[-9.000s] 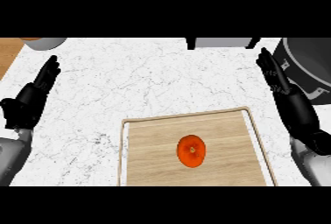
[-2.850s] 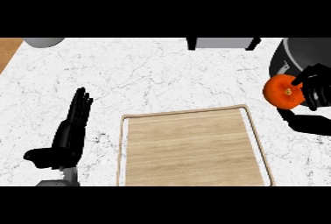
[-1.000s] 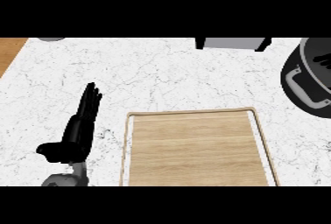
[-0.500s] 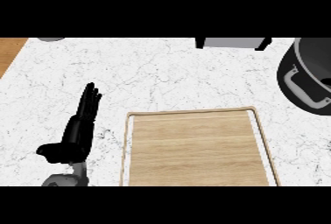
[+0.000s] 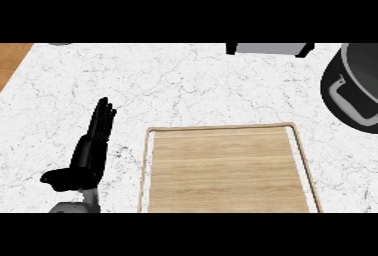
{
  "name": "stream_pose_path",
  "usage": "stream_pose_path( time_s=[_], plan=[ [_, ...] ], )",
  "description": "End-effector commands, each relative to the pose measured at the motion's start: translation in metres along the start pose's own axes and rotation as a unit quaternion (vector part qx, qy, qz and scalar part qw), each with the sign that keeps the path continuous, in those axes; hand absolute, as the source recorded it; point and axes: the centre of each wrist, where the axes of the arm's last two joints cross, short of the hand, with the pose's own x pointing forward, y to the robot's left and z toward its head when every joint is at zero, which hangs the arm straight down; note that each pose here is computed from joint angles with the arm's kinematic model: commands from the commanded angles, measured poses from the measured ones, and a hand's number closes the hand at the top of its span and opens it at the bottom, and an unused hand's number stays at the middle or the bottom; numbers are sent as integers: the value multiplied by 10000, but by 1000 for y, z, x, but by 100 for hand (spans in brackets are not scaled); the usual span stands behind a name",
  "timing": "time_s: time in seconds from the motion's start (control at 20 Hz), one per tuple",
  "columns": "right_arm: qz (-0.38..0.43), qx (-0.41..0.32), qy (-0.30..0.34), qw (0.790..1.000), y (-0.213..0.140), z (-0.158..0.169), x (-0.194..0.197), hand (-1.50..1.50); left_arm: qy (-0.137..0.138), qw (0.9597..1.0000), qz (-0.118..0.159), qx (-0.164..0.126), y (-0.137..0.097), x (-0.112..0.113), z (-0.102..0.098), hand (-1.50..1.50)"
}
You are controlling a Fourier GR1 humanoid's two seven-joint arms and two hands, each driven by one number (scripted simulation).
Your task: Pick the squash from the tray and place it in the pot
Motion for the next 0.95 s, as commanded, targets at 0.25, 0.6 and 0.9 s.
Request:
stream_pose_path(
  time_s=[0.25,0.6,0.9],
  plan=[
    [-122,-132,-157,9997,-34,19,-2,-150,-76,10000,32,-29,2,4,-7,0],
    [-289,-563,-263,9976,-61,33,1,-150,-44,10000,-64,39,1,7,-9,0],
    [-335,-1038,-85,9940,-69,40,-1,-150,31,10000,50,-42,-5,-1,-4,0]
  ],
)
